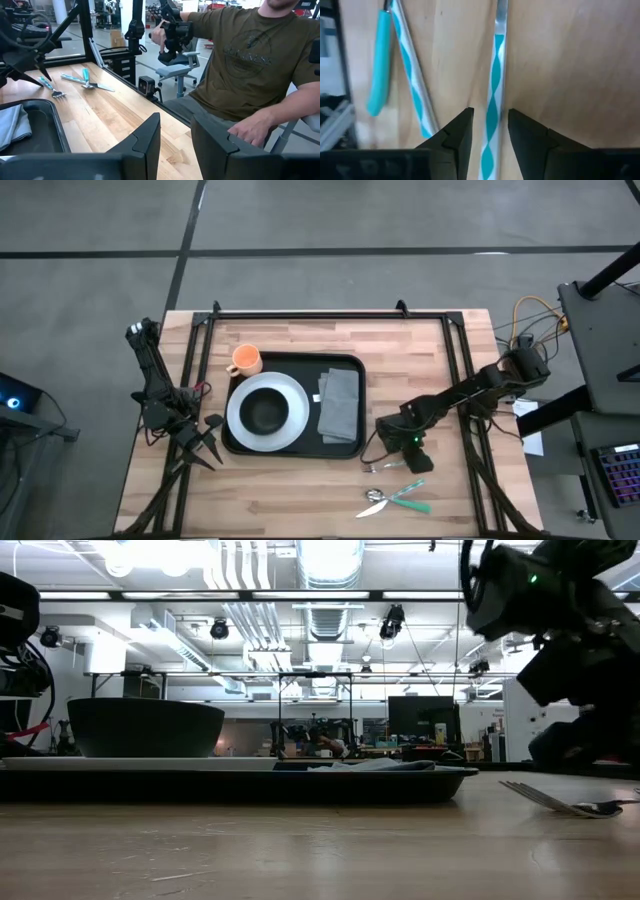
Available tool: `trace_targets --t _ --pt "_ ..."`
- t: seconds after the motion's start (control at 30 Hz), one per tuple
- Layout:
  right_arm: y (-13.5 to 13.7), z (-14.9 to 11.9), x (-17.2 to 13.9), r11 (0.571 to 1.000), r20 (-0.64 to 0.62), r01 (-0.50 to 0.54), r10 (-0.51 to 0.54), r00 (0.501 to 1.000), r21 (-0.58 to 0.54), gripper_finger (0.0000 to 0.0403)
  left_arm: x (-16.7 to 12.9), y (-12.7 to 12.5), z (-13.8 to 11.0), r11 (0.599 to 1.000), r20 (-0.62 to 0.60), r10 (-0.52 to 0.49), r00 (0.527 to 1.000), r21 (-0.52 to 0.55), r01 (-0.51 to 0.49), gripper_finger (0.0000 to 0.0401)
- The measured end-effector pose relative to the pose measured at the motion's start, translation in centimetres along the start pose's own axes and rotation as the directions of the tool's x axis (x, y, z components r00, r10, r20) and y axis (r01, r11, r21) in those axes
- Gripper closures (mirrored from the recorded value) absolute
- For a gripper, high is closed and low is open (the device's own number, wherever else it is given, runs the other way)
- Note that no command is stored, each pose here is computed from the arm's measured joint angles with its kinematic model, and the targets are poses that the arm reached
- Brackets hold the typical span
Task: Set up tray
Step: Put the blue patterned fork on top of the gray napkin on the black serving tray
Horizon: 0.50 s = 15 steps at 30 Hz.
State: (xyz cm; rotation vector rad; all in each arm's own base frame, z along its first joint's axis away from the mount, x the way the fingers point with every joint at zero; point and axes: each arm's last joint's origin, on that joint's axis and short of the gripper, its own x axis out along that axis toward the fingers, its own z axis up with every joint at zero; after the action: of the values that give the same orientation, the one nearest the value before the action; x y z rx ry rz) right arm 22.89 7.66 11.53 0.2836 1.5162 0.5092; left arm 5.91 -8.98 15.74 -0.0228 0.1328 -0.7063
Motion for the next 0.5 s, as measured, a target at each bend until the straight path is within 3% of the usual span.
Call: trace_targets --t 0.23,0.5 --pt "1.6 -0.2 0.4 0.982 0.030 0.165 -0.163 0.986 -0.097 0.0284 0.0 0.0 0.0 1.000 0.000 -0.001 1.000 0.000 0.001 0.0310" --pt "3.0 -0.6 1.2 0.958 0.048 0.271 -0.268 0.962 -0.089 0.0284 0.0 0.0 0.0 1.000 0.000 0.000 1.000 0.000 0.000 0.0310"
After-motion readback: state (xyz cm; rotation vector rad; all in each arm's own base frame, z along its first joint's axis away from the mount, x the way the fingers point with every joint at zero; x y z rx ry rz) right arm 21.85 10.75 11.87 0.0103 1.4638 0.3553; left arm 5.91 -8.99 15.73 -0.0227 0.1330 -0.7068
